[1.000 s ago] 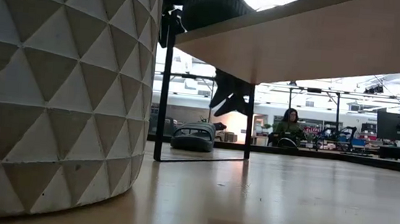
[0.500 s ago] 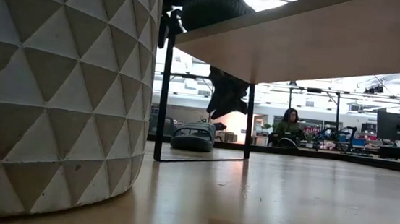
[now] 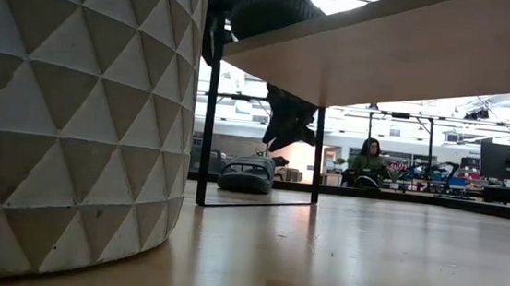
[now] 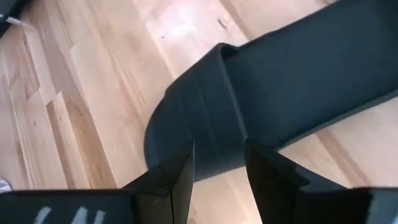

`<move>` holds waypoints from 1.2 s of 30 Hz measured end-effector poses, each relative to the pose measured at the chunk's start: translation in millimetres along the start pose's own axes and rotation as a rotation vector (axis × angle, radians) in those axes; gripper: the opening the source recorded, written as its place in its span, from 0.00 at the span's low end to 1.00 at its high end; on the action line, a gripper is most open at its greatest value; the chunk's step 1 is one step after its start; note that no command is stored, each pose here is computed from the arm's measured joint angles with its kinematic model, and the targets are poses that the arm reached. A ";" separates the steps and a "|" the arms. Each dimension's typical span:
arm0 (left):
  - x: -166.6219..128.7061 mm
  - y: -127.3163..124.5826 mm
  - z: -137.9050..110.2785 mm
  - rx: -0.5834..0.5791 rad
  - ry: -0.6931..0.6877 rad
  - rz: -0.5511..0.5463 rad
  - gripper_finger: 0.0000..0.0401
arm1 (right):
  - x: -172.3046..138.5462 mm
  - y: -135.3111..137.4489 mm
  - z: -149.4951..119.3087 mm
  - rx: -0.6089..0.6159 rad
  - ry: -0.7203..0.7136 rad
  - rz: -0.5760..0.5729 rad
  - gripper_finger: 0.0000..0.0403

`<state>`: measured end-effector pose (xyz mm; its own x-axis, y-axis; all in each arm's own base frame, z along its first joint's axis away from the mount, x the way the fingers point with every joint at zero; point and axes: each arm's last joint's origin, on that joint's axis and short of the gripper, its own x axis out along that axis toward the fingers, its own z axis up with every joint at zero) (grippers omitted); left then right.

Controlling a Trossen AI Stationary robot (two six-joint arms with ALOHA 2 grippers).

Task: Pick and place slides into the shelf
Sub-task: Put the black slides on the shelf

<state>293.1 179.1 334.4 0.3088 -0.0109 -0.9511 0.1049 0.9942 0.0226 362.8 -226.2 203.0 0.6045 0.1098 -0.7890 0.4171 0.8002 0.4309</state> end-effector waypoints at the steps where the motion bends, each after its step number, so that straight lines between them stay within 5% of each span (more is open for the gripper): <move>1: 1.1 4.6 -2.5 -0.009 0.005 0.002 0.29 | 1.1 2.4 -0.3 -0.002 0.001 -0.001 0.33; 14: 14.3 78.4 -44.4 -0.204 -0.097 -0.010 0.29 | 5.6 11.4 -1.1 0.099 -0.005 -0.037 0.33; 24: 31.6 94.2 -53.9 -0.265 -0.099 -0.072 0.29 | -25.6 21.4 2.7 0.140 -0.088 -0.175 0.32; 36: 53.9 117.4 -72.1 -0.371 -0.082 -0.120 0.29 | -68.7 69.2 -2.9 0.106 -0.162 -0.162 0.04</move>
<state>253.9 302.9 263.6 0.3911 -0.1231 -0.9121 -0.1992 0.9562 -0.2145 348.1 -176.6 285.7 0.6214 -0.1180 -0.7746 0.5812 0.7324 0.3546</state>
